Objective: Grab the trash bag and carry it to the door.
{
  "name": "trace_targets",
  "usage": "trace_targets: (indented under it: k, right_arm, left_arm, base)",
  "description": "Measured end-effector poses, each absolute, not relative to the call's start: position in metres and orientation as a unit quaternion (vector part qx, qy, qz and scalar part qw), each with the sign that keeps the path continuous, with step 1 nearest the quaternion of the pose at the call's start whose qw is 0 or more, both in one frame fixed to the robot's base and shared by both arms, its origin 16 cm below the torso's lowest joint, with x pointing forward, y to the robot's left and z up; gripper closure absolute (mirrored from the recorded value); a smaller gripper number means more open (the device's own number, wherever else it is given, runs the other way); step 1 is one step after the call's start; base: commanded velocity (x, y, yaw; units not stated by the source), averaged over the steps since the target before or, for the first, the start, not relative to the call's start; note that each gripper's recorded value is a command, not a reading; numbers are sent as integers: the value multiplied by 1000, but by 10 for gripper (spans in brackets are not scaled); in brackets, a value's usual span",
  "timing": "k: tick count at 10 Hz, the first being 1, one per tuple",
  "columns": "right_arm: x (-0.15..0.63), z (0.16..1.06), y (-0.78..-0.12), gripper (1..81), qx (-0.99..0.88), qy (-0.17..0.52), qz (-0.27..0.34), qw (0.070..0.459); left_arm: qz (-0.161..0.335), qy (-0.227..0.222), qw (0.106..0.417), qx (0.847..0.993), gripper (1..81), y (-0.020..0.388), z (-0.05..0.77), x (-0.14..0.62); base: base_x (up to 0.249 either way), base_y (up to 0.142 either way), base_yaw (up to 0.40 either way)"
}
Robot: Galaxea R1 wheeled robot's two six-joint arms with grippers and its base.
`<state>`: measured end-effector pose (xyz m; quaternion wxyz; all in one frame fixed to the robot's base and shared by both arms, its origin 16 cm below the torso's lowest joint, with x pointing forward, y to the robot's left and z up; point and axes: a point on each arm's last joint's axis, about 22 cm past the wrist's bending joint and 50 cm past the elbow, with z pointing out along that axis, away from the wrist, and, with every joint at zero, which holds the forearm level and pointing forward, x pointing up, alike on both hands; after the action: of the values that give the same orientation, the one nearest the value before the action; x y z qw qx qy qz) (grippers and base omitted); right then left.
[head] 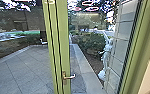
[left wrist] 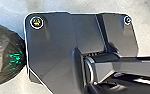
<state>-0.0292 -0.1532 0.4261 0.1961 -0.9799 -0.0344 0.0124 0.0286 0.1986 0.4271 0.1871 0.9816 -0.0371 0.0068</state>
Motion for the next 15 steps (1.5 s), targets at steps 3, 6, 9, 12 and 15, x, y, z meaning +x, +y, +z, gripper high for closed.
trace_targets:
  k: [3,6,9,12,15]
  right_arm:
    - [-29,426,-154,10,-980,-34,13,195]
    - [-29,425,-155,10,-981,-35,13,193]
    - [-30,425,-155,10,-981,-35,13,192]
    - [-29,425,-156,10,-981,-36,12,191]
    - [-29,424,-155,10,-981,-37,13,191]
  left_arm:
    - [7,-38,187,982,811,198,427,29]
    - [10,-45,188,981,811,194,427,31]
    - [10,-46,186,981,811,195,427,31]
    - [7,-46,183,982,811,194,425,28]
    - [8,-46,180,983,811,195,424,29]
  base:
    - [0,0,333]
    - [0,0,328]
    - [0,0,297]
    - [0,0,158]
    - [0,0,0]
